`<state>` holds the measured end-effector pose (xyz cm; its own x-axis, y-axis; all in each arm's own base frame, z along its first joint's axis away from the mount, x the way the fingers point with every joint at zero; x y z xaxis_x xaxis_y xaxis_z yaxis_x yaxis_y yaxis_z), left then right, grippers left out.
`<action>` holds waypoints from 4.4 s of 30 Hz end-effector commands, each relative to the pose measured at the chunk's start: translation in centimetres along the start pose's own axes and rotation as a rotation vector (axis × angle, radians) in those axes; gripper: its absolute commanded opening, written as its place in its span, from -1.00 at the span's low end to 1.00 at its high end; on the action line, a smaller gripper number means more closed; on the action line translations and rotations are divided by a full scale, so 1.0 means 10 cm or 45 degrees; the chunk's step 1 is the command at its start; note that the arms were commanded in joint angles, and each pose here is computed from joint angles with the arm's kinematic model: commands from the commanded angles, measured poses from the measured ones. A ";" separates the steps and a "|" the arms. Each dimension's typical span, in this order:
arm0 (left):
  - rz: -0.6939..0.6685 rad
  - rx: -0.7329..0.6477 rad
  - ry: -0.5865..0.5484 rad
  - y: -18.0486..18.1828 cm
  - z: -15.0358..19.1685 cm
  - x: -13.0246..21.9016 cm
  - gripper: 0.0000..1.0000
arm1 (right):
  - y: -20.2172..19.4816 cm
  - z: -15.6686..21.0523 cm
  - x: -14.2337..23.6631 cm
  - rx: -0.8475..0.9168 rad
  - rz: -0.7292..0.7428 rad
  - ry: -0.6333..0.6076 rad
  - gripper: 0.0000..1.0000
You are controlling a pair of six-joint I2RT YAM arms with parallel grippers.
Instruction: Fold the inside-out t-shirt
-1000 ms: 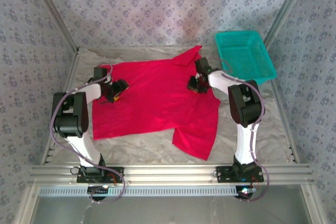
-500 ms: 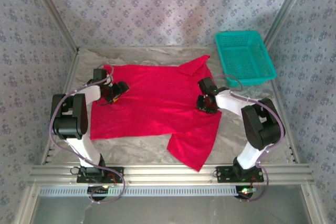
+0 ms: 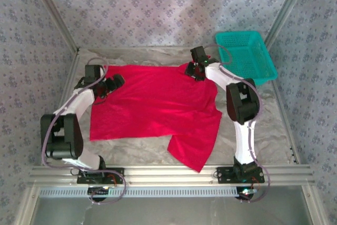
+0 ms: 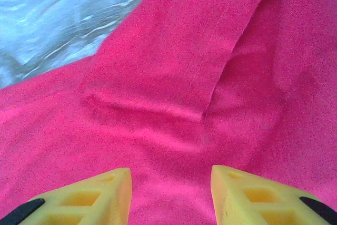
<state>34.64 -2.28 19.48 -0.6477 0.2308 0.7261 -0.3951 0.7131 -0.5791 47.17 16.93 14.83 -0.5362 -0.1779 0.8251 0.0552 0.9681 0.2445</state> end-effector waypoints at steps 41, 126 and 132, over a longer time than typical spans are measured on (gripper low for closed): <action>0.013 -0.021 -0.049 0.03 0.01 0.19 0.41 | 0.36 -1.00 -0.12 0.003 -0.376 -0.351 -1.00; -0.488 0.616 0.098 1.52 0.39 0.21 -0.57 | -0.59 1.87 1.68 0.172 -0.071 0.273 0.19; -0.472 0.608 0.075 1.50 0.39 0.26 -1.00 | -0.55 2.31 1.69 0.183 -0.107 0.433 0.10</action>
<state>24.59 6.32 10.63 -0.3563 0.0860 0.9304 -0.8533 0.3757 -0.3615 20.66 12.46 16.39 -0.3076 -0.2699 0.9124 -0.1281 0.9619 0.2414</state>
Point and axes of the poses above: each hand's point on the last joint's axis, 136 mm out from that joint toward the fingers, its own x axis back along the fingers, its own y axis along the line the jaws close on, z = x × y, the point moved 9 cm from there along x, back along the fingers, and after that the axes turned 11 degrees about x, right-handed, at the moved point
